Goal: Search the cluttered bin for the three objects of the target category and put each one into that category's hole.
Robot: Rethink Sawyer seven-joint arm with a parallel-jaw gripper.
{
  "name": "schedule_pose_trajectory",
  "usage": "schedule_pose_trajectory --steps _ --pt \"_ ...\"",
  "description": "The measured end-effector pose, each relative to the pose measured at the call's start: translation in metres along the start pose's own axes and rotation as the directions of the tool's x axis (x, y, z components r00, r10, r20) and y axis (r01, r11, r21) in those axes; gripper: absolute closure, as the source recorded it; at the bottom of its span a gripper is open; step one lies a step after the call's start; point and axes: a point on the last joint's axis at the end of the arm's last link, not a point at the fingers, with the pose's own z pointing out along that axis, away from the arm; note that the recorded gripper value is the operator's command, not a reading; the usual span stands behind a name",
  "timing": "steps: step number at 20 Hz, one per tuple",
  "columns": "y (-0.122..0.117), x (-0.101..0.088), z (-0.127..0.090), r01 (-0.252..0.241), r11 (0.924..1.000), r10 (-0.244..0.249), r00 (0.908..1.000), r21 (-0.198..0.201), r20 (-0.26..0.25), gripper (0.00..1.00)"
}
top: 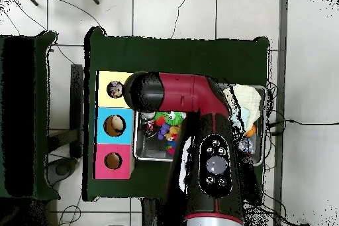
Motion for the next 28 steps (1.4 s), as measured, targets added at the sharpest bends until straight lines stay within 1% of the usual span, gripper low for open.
schedule_pose_trajectory --steps 5,10,14,18,20,24,28 --pt "-0.009 0.007 0.008 0.014 0.9998 -0.013 0.9998 0.011 -0.015 0.0" --pt "-0.007 0.01 0.01 0.029 0.9995 -0.029 0.9995 0.015 -0.017 0.0" --pt "0.0 0.013 0.011 0.038 0.9993 -0.038 0.999 0.001 -0.023 0.0" --pt "0.004 0.025 0.014 0.041 0.999 -0.042 0.9987 -0.017 -0.029 0.0" --pt "0.003 0.028 0.015 0.041 0.999 -0.041 0.9988 -0.02 -0.027 0.0" --pt "-0.001 0.039 0.022 0.03 0.9988 -0.03 0.9995 -0.039 -0.008 0.0" --pt "-0.013 0.044 0.032 0.039 0.9987 -0.039 0.999 -0.032 0.021 0.0"
